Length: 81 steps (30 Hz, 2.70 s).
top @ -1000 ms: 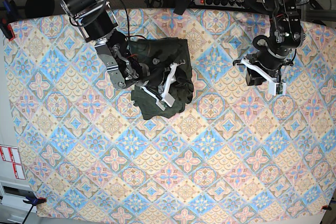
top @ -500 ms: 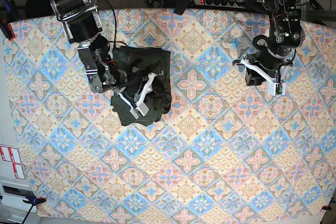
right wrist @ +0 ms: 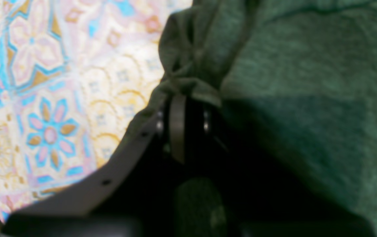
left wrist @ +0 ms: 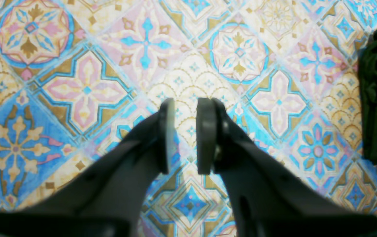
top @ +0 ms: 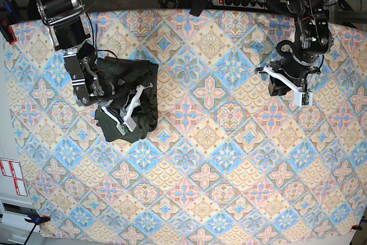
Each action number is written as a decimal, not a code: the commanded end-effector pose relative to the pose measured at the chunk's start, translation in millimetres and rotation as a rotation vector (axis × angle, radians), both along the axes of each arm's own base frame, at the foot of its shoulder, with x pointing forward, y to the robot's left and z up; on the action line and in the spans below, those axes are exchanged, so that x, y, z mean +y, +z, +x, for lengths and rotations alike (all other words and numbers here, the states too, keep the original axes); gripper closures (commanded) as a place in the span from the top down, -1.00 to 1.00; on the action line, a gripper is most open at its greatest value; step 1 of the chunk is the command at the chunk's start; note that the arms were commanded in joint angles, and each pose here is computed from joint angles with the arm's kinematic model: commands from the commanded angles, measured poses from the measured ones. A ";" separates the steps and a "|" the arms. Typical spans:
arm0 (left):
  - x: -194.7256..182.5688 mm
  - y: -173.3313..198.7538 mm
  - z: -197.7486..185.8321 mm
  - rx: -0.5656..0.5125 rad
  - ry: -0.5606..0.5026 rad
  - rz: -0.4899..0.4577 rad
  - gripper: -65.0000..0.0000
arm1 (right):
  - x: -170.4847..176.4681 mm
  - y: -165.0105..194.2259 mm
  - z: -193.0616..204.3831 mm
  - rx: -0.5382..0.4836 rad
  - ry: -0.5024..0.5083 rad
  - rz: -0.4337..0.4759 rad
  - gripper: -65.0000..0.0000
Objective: Fold the T-shirt properly
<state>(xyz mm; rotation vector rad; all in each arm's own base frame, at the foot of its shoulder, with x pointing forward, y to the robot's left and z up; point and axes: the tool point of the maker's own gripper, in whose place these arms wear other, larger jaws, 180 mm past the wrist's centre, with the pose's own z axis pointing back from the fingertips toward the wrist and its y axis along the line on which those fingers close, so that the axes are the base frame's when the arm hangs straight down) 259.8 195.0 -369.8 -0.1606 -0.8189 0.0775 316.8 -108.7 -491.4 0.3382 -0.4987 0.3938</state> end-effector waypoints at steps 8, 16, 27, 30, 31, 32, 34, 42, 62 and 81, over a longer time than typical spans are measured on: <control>1.4 12.1 7.7 -0.047 -0.006 0.007 -0.66 | -99.3 -3.6 2.1 0.061 -0.047 -0.324 -0.76; 0.8 12.0 7.7 -0.046 -0.008 0.006 -0.65 | -119.0 9.2 15.1 0.035 -0.061 -0.359 -0.76; 0.8 12.0 7.7 -0.046 -0.008 0.006 -0.65 | -88.8 18.6 12.5 -0.020 -0.003 -0.321 -0.76; 0.8 12.0 7.7 -0.046 -0.008 0.006 -0.65 | -69.7 16.8 13.4 -0.024 0.000 -0.283 -0.76; 0.8 12.0 7.7 -0.046 -0.008 0.006 -0.65 | -66.8 17.2 14.1 -0.028 0.002 -0.277 -0.76; 0.6 12.1 7.7 -0.047 -0.009 0.006 -0.65 | -65.2 17.6 14.7 -0.030 0.001 -0.274 -0.76; 0.6 12.1 7.7 -0.047 -0.009 0.006 -0.65 | -60.3 24.4 19.0 -0.055 0.010 -0.266 -0.76; -3.7 21.4 9.5 -0.074 -0.017 -0.009 -0.65 | -13.7 68.9 15.5 -0.209 0.096 -0.191 -0.76; 11.7 25.8 -81.7 0.060 -0.066 -0.076 -0.67 | -132.3 109.6 -124.4 -0.190 -0.272 -0.239 -0.78; 36.0 -21.9 -233.1 0.474 0.008 -0.052 -0.85 | -133.3 60.3 -296.9 0.244 -0.391 -0.166 -0.88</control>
